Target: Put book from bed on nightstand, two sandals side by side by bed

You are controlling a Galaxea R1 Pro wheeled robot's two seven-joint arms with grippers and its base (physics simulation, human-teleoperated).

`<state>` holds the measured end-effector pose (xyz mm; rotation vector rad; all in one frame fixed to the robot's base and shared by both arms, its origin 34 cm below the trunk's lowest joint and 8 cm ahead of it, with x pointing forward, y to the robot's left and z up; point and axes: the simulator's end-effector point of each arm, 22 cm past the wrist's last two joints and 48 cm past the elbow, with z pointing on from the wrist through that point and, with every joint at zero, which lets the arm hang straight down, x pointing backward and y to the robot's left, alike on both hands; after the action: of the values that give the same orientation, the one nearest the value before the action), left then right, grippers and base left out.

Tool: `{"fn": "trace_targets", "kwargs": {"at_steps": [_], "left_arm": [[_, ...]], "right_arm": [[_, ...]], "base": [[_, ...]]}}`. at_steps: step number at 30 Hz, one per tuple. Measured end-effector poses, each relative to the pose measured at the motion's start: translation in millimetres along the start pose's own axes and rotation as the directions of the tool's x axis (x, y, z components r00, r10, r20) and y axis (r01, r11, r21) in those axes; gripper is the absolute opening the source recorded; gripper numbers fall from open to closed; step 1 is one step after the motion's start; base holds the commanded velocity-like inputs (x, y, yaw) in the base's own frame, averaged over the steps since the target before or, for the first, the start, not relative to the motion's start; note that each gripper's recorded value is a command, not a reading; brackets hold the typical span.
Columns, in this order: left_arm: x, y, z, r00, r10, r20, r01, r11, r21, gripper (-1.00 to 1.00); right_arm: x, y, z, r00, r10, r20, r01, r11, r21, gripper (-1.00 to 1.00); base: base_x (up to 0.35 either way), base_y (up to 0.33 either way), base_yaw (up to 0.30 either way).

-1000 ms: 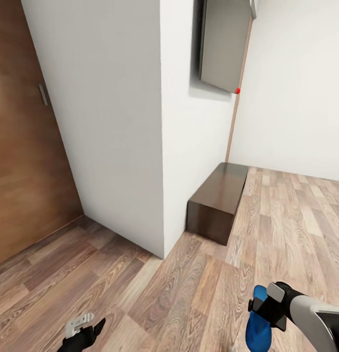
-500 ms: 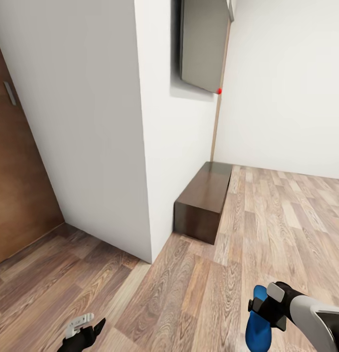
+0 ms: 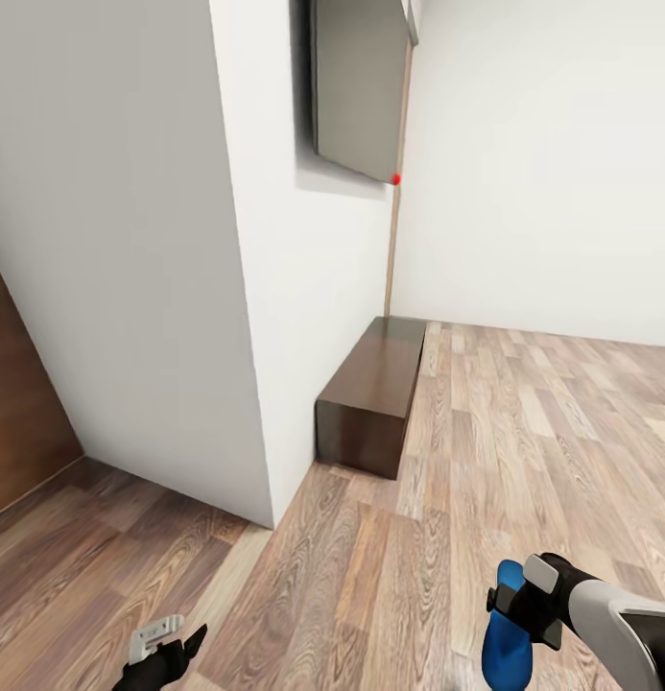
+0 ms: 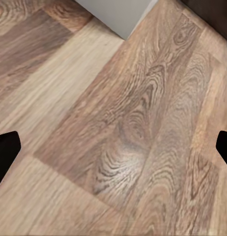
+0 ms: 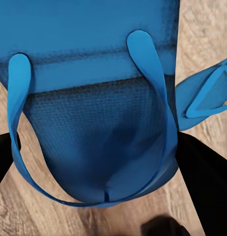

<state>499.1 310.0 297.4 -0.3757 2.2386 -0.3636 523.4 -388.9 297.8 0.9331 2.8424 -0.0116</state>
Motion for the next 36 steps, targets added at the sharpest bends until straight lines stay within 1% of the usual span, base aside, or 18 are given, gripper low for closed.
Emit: {"fn": "trace_targets", "kwargs": {"at_steps": [36], "left_arm": [[0.0, 0.1, 0.0, 1.000, 0.000, 0.000, 0.000, 1.000, 0.000, 1.00]], "right_arm": [[0.2, 0.0, 0.1, 1.000, 0.001, 0.000, -0.001, 1.000, 0.000, -1.00]], "base": [[0.080, 0.000, -0.200]]}}
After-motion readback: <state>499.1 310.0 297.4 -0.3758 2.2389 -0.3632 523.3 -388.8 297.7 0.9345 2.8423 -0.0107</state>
